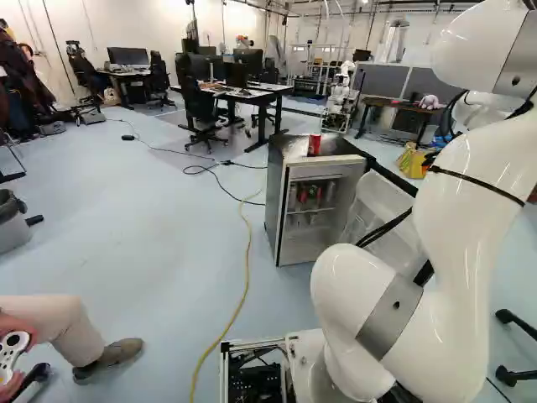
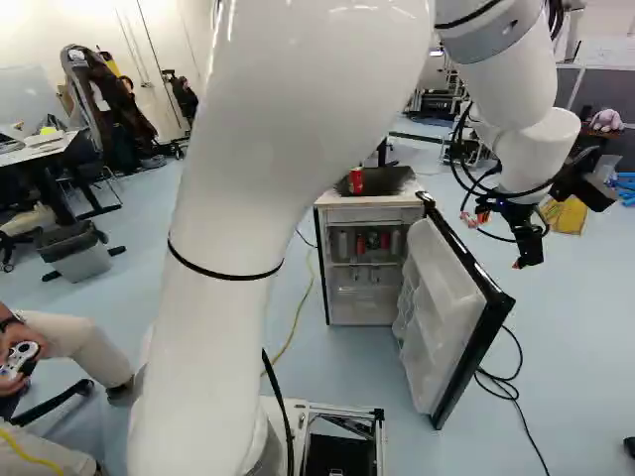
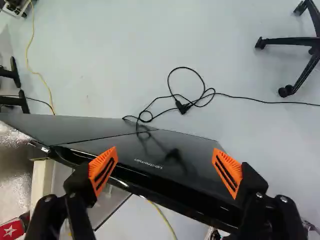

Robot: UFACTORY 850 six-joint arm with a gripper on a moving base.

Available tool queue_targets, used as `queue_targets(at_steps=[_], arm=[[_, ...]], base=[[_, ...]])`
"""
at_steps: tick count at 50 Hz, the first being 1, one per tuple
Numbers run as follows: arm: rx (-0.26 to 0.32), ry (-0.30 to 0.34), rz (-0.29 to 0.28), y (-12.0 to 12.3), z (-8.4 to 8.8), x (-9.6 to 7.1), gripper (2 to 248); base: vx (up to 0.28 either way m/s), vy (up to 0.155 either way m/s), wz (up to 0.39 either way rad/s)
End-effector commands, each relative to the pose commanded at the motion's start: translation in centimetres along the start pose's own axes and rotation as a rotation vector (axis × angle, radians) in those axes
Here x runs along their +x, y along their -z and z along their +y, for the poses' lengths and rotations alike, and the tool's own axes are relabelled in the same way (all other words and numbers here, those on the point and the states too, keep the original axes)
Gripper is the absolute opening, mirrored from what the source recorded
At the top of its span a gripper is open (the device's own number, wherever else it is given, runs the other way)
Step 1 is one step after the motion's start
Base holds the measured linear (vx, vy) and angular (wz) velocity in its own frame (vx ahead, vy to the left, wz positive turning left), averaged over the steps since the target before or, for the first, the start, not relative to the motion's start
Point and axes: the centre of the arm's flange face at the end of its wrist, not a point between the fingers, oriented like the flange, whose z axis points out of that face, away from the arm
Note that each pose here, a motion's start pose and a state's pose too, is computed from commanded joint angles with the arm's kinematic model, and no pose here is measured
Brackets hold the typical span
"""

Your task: Grab a drink from the fridge

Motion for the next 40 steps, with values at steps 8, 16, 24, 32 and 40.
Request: queue_targets(at_steps=[8, 16, 24, 32, 40], arm=[[-0.001, -0.022, -0.032, -1.5, 0.7, 0.8, 247], [-0.001, -0.037, -0.07, -2.8, 1.1, 1.0, 247], [-0.003, -0.047, -0.112, -3.9, 1.4, 0.7, 247], [-0.006, -0.052, -0.14, -5.0, 1.6, 0.5, 247], [-0.008, -0.054, -0.146, -5.4, 1.7, 0.5, 247]], base=[[0.0, 0.0, 0.0], [0.0, 0.0, 0.0], [0.0, 0.0, 0.0], [0.0, 0.0, 0.0], [0.0, 0.0, 0.0]])
